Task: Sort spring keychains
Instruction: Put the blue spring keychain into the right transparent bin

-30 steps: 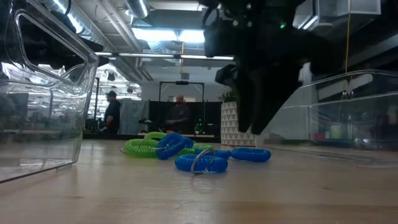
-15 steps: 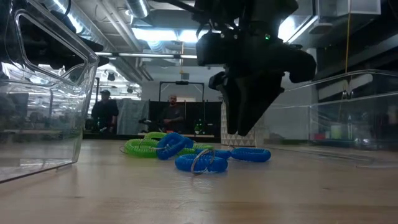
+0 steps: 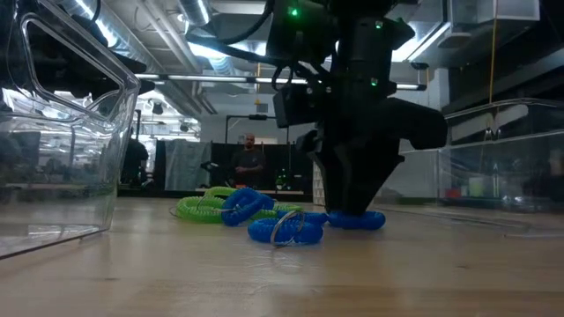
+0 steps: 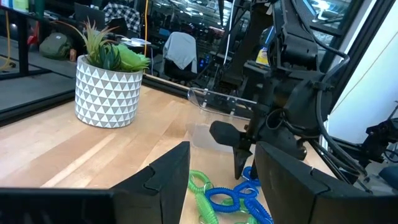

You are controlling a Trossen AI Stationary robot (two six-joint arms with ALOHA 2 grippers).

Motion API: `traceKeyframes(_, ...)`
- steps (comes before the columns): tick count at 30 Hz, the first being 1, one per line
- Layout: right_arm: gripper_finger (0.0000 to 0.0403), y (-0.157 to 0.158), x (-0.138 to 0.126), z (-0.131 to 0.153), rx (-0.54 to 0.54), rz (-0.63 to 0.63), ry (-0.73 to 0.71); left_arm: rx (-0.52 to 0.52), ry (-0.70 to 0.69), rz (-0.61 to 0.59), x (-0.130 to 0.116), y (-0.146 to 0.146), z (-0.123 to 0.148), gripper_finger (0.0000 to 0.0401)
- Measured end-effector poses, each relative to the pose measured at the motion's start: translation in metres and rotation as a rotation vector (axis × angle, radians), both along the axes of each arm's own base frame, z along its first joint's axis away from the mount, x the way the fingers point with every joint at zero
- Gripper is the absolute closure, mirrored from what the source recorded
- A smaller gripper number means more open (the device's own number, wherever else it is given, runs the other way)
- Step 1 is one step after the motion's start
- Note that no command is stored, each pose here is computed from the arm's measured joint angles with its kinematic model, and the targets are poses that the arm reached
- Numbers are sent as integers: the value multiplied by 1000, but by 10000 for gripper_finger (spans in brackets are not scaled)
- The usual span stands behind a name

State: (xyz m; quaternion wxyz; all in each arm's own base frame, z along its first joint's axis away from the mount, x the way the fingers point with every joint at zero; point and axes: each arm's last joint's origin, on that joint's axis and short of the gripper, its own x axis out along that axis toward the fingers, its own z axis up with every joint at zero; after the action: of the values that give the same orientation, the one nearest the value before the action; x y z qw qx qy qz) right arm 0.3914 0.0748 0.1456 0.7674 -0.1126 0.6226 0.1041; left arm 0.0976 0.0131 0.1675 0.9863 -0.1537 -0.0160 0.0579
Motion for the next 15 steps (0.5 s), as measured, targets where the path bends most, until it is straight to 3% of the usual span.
traceKeyframes(8, 262, 1, 1, -6, 40, 14, 23, 0, 0, 0, 0, 0, 0, 223)
traceKeyframes(15, 347, -8, 3, -6, 47, 1, 17, 0, 0, 0, 0, 0, 0, 223)
